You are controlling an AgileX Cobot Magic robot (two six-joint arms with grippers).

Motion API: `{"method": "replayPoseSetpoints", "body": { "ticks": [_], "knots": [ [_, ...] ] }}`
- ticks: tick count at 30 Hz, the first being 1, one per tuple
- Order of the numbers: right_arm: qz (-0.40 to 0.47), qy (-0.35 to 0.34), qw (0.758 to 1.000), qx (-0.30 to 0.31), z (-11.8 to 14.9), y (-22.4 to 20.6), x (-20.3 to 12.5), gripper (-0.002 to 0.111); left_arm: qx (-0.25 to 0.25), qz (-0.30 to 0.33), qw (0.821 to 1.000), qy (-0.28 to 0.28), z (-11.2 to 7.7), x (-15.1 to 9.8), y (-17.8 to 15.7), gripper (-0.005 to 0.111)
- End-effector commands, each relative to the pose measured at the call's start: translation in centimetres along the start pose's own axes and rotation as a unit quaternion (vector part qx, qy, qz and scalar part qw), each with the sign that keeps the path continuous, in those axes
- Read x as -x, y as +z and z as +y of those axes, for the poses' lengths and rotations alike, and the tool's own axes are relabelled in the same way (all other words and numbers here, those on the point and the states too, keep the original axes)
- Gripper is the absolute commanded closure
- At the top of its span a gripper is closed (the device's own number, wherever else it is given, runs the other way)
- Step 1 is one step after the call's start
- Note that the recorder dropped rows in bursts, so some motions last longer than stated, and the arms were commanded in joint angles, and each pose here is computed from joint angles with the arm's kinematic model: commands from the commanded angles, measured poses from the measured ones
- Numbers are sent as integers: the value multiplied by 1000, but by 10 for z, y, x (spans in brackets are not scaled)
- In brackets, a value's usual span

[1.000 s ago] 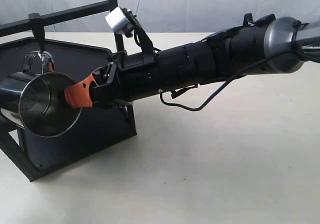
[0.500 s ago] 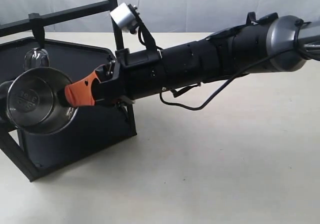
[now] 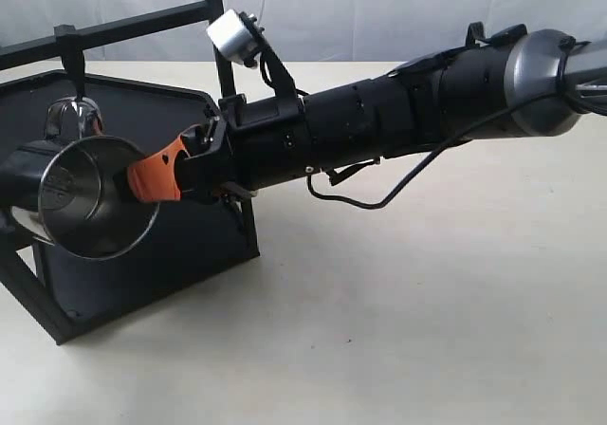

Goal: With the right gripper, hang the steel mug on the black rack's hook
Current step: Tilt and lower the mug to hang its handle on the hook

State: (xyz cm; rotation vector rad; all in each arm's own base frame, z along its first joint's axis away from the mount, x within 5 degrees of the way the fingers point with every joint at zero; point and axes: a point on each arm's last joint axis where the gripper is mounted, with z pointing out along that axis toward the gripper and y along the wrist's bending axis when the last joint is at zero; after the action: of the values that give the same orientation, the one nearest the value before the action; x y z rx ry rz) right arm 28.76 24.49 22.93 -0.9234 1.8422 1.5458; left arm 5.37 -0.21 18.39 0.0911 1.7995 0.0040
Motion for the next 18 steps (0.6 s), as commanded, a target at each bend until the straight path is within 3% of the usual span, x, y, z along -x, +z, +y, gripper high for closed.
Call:
{"method": "replayPoseSetpoints", "body": {
  "ticks": [1, 11, 16, 18],
  "knots": [
    [-10, 2, 1000, -22, -5, -1, 3, 78, -1, -3, 1000, -1, 0, 1, 0, 107],
    [-10, 2, 1000, -24, -5, -1, 3, 77, -1, -3, 1000, -1, 0, 1, 0, 107],
    [-10, 2, 1000, -24, -5, -1, 3, 58, -1, -3, 1000, -1, 0, 1, 0, 107],
    [-10, 2, 1000, -24, -5, -1, 3, 58, -1, -3, 1000, -1, 0, 1, 0, 107]
  ]
}}
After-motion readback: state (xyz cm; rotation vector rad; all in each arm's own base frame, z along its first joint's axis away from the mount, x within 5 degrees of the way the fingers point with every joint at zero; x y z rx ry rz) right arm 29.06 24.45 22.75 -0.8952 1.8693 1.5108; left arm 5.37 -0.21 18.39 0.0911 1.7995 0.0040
